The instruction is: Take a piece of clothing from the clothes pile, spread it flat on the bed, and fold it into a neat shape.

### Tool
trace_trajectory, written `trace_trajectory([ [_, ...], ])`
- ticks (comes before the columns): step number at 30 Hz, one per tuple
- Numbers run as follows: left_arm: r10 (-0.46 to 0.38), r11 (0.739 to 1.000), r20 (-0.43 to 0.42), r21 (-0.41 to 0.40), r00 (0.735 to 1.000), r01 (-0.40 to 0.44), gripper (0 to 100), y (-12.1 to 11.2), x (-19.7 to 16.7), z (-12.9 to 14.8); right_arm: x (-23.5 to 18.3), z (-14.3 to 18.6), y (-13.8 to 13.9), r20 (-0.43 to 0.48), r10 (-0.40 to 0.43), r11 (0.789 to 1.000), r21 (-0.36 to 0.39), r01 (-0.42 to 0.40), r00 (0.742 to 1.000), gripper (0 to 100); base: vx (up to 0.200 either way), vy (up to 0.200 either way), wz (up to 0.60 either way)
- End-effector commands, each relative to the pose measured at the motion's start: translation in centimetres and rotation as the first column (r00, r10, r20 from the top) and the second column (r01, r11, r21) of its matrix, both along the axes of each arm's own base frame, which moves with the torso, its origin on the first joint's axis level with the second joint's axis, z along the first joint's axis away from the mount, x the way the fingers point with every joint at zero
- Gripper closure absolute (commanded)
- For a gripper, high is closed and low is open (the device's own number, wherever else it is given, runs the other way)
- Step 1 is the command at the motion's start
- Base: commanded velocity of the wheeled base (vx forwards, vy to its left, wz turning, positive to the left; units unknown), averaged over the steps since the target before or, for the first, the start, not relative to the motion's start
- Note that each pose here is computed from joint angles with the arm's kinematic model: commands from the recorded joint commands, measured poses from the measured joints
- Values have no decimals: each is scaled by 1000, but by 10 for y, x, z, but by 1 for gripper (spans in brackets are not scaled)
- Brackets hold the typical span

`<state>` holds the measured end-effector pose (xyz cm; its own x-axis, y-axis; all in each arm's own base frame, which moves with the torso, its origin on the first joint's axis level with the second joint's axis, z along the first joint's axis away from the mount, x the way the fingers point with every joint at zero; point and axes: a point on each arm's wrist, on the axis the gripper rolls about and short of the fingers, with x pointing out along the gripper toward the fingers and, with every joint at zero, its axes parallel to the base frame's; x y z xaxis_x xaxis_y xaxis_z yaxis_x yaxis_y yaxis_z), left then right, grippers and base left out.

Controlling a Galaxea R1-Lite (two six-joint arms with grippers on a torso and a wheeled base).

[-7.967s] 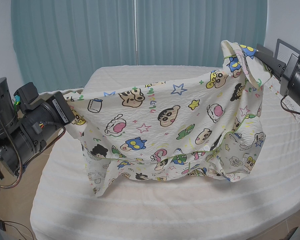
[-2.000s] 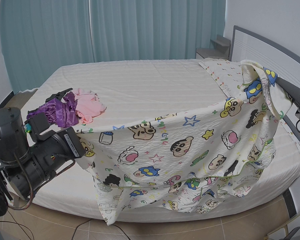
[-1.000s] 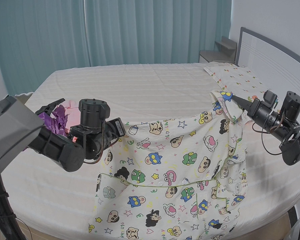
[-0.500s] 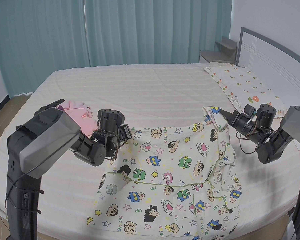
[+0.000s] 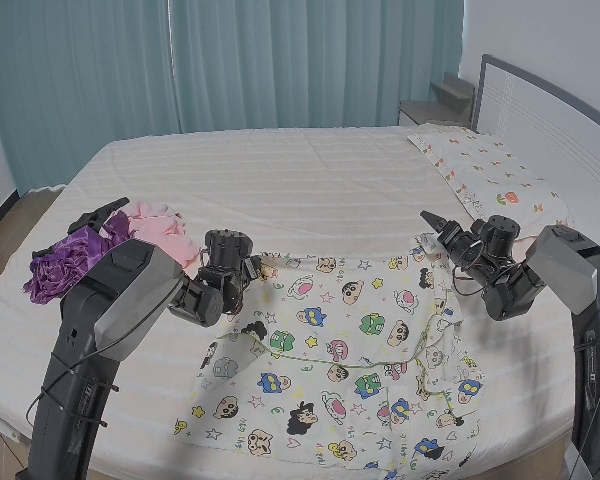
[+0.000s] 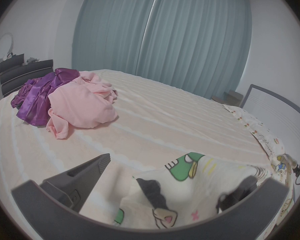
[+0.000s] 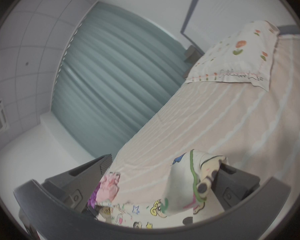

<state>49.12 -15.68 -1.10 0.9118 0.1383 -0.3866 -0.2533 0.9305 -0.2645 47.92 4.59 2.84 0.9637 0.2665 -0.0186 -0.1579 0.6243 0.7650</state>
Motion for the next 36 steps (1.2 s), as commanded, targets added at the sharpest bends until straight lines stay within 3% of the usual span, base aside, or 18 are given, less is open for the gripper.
trace_trajectory([
  [1,56,998,-21,29,998,-55,0,27,13,-21,20,-20,-5,-90,-90,994,56,95,992,0,0,0,0],
  [9,120,992,-12,39,993,-119,0,61,23,-20,23,-16,-8,-114,-126,988,70,135,985,0,0,0,0],
  [15,125,992,0,34,992,-125,0,64,23,-9,2,-10,-32,-166,-146,988,21,151,975,0,0,0,0],
  [18,125,992,0,27,992,-125,0,66,14,13,-26,-10,-51,-212,-125,989,-110,104,969,0,0,0,0],
  [19,125,992,0,27,992,-125,0,66,13,14,-27,-10,-52,-215,-125,988,-116,102,969,0,0,0,0],
  [23,109,993,-26,-36,994,-110,0,70,-12,38,-86,-23,-70,-324,-36,963,-264,-54,945,0,0,0,0],
  [24,102,993,-31,-50,994,-104,0,71,-15,41,-92,-24,-72,-332,-26,960,-272,-69,943,0,0,0,0],
  [26,61,986,-53,-150,997,-68,0,73,-37,58,-120,-31,-76,-376,42,942,-294,-162,926,0,0,0,0],
  [29,35,968,-99,-244,994,-58,0,73,-67,65,-141,-40,-77,-420,70,928,-306,-214,905,0,0,0,0],
  [34,22,952,-124,-302,992,-59,0,73,-100,62,-154,-50,-74,-461,88,906,-331,-263,883,0,0,0,0],
  [35,14,946,-111,-321,994,-49,0,72,-116,58,-157,-53,-72,-469,93,890,-357,-285,878,0,0,0,0],
  [36,12,945,-110,-323,994,-47,0,72,-121,57,-158,-53,-71,-472,95,887,-360,-290,876,0,0,0,0],
])
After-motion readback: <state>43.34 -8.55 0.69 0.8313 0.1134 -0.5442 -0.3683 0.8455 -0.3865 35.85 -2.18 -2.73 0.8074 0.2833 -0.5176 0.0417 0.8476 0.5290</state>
